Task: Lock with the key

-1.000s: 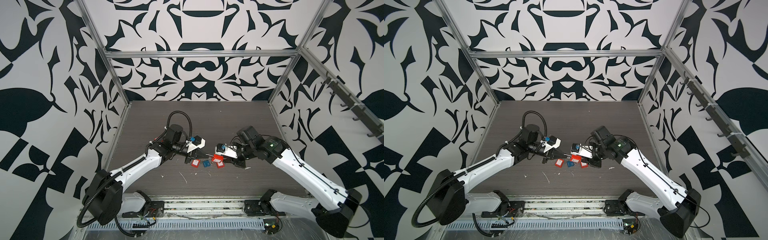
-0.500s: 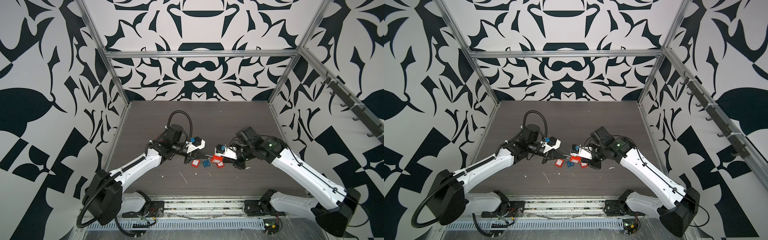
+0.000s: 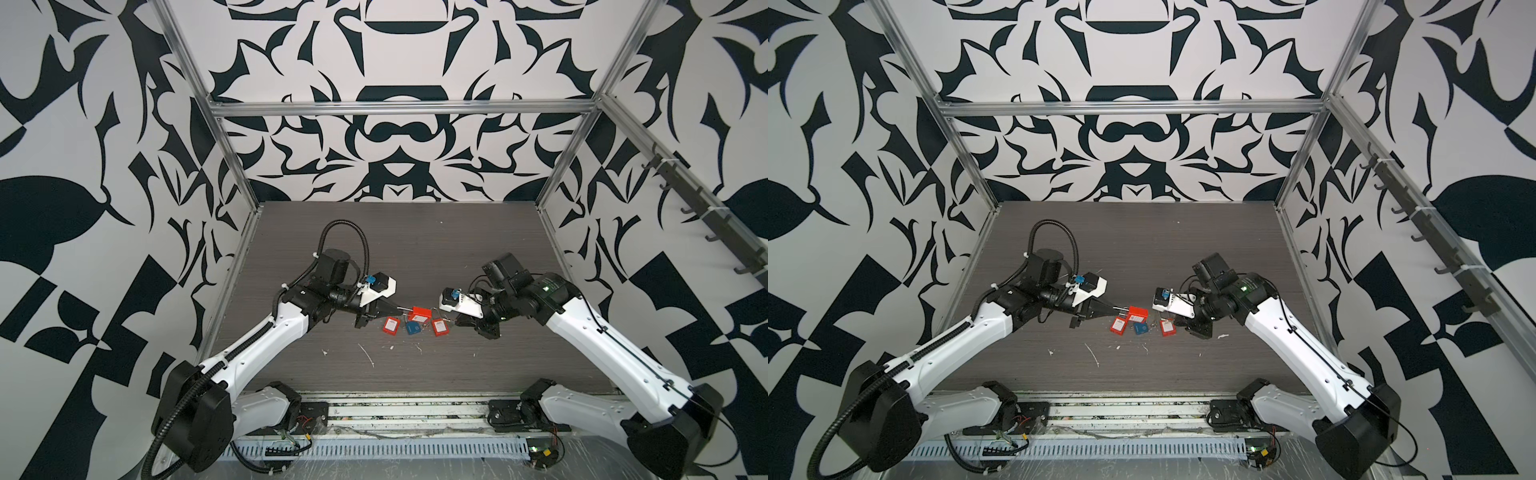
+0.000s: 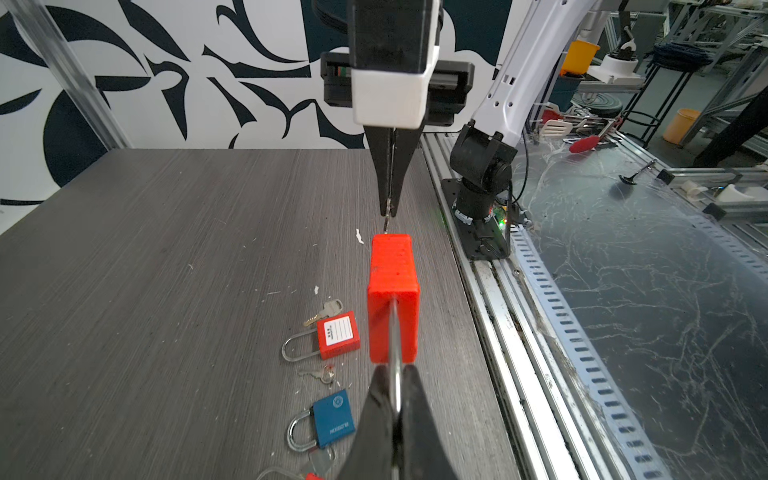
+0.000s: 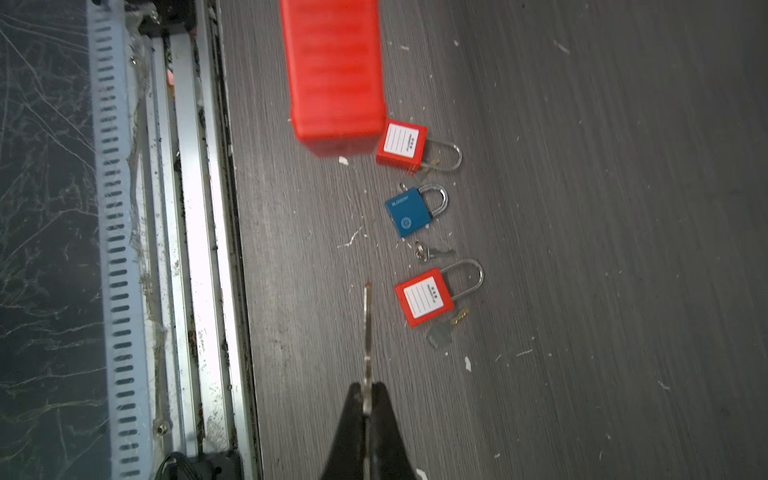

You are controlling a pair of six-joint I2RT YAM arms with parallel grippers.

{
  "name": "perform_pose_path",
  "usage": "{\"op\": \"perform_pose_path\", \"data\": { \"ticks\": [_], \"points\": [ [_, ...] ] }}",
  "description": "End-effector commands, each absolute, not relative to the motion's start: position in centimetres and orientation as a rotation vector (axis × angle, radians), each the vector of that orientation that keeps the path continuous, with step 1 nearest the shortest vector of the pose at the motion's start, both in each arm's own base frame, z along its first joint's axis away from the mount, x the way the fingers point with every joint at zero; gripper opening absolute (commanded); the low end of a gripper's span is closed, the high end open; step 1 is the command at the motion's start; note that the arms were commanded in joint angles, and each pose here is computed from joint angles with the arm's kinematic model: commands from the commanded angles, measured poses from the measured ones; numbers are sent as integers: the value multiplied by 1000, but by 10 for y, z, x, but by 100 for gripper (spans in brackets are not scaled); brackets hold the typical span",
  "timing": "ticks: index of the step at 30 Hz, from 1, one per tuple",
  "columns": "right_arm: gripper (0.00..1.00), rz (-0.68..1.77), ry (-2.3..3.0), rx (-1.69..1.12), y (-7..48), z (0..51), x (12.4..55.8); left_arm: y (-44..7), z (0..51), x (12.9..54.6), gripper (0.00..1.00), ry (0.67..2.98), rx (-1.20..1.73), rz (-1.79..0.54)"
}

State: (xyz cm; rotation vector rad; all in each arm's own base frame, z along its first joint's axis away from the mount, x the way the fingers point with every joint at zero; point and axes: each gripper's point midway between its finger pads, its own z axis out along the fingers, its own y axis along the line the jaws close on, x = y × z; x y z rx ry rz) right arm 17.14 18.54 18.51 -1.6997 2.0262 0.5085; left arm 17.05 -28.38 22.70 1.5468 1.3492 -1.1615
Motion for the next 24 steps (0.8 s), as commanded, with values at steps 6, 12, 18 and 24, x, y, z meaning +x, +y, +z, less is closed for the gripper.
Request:
{"op": "perform_pose_path", "data": {
  "ticks": [6,12,18,24],
  "points": [
    [0,320,2078,-1563,171,180,198,-255,213,173,0,1492,1699,-993],
    [0,395,2121,-1193,183,193,221,-213,181,183,0,1776,1911,-754],
    [0,418,2189,-1036,190,184,232,-189,157,193,0,1933,2014,-593],
    [0,393,2237,-956,196,173,240,-179,146,195,0,2016,2050,-541]
  ]
}}
